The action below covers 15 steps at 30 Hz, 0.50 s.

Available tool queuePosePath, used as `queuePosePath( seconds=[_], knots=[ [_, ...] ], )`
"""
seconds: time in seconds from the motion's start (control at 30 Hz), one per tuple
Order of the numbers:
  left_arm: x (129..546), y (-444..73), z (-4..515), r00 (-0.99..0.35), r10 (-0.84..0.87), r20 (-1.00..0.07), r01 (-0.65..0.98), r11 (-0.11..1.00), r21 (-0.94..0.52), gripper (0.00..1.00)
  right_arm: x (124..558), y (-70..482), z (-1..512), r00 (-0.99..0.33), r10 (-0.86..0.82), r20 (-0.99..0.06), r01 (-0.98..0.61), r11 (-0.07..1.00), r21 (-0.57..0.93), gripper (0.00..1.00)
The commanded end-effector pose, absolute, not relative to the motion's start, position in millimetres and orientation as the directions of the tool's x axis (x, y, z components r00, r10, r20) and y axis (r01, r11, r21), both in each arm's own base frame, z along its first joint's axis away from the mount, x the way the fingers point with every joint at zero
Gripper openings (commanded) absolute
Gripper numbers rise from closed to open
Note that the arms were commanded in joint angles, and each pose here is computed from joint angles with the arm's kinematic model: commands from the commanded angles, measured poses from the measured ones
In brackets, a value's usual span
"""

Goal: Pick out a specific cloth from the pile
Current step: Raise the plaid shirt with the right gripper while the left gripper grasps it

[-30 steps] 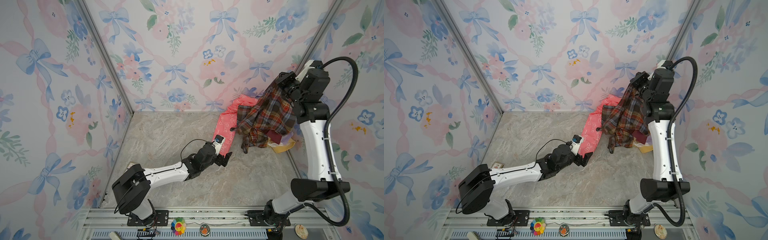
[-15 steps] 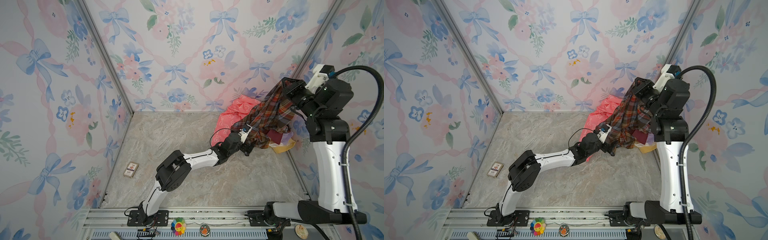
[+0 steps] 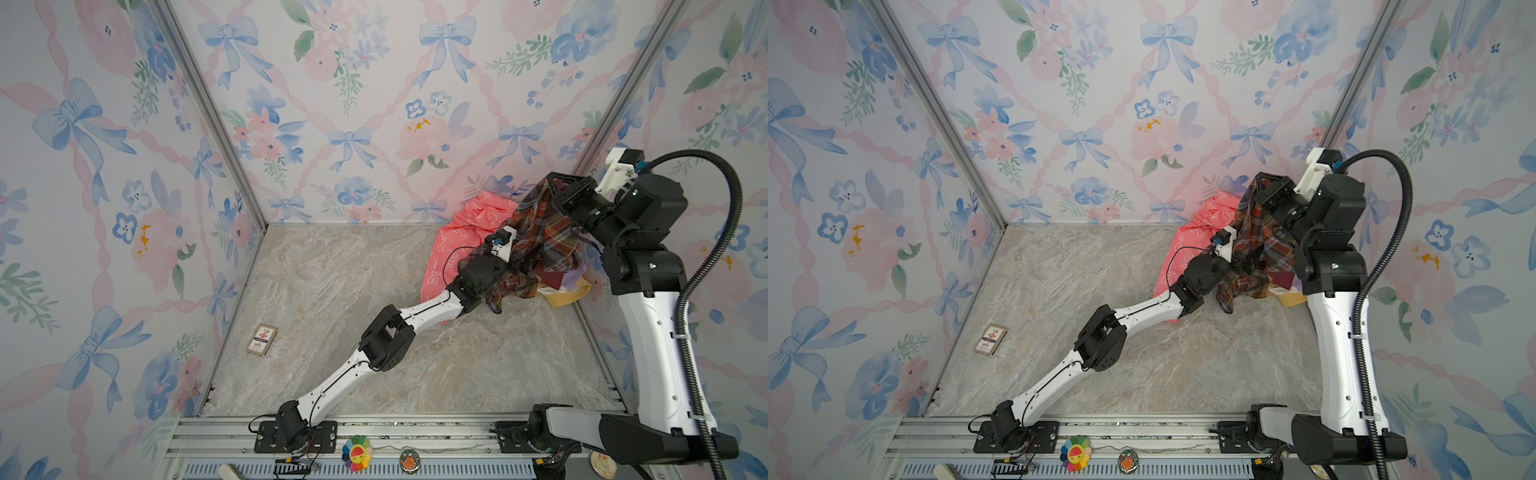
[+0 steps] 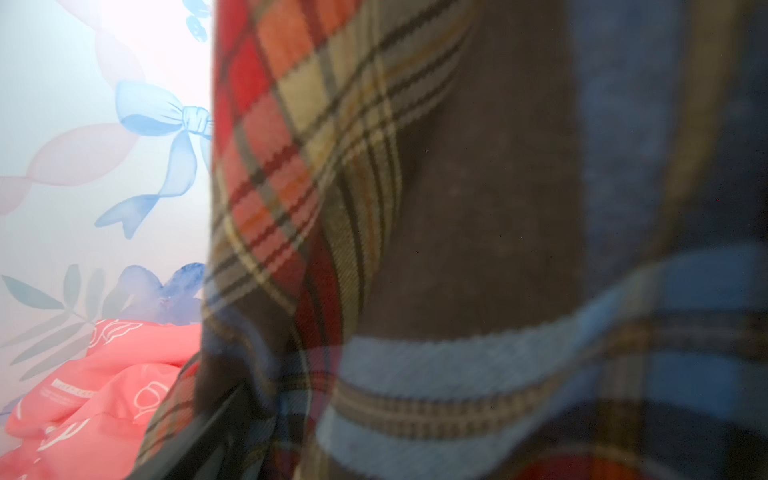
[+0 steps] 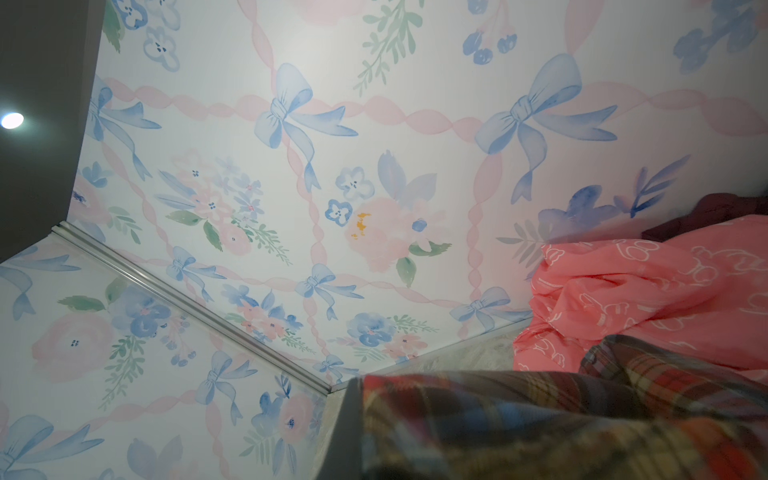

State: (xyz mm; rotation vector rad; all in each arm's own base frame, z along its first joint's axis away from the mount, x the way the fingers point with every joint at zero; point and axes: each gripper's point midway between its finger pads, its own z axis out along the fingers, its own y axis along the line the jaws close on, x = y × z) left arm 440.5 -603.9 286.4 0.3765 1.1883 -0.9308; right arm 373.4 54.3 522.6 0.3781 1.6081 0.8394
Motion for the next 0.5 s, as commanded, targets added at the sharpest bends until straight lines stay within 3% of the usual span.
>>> queuePosePath(
  seconds=[0.0,0.1,0.13,0.47],
  knots=[
    [461,-585,299,0.026,-0.539,-0.842,0.798,0.518,-0.308,0.62,373,63,503,-0.283,0.634,-0.72,-0.217,0.689,0.691,0.0],
    [464,-581,305,0.008,-0.552,-0.834,0.812,0.491,-0.317,0.06,381,61,474,-0.322,0.616,-0.719,-0.174,0.708,0.685,0.0],
    [464,-580,309,0.009,-0.553,-0.833,0.815,0.486,-0.315,0.0,383,60,464,-0.332,0.609,-0.72,-0.159,0.717,0.679,0.0],
    [445,-575,370,-0.043,-0.57,-0.821,0.815,0.455,-0.359,0.0,387,17,358,-0.435,0.483,-0.76,0.104,0.866,0.49,0.0]
  ],
)
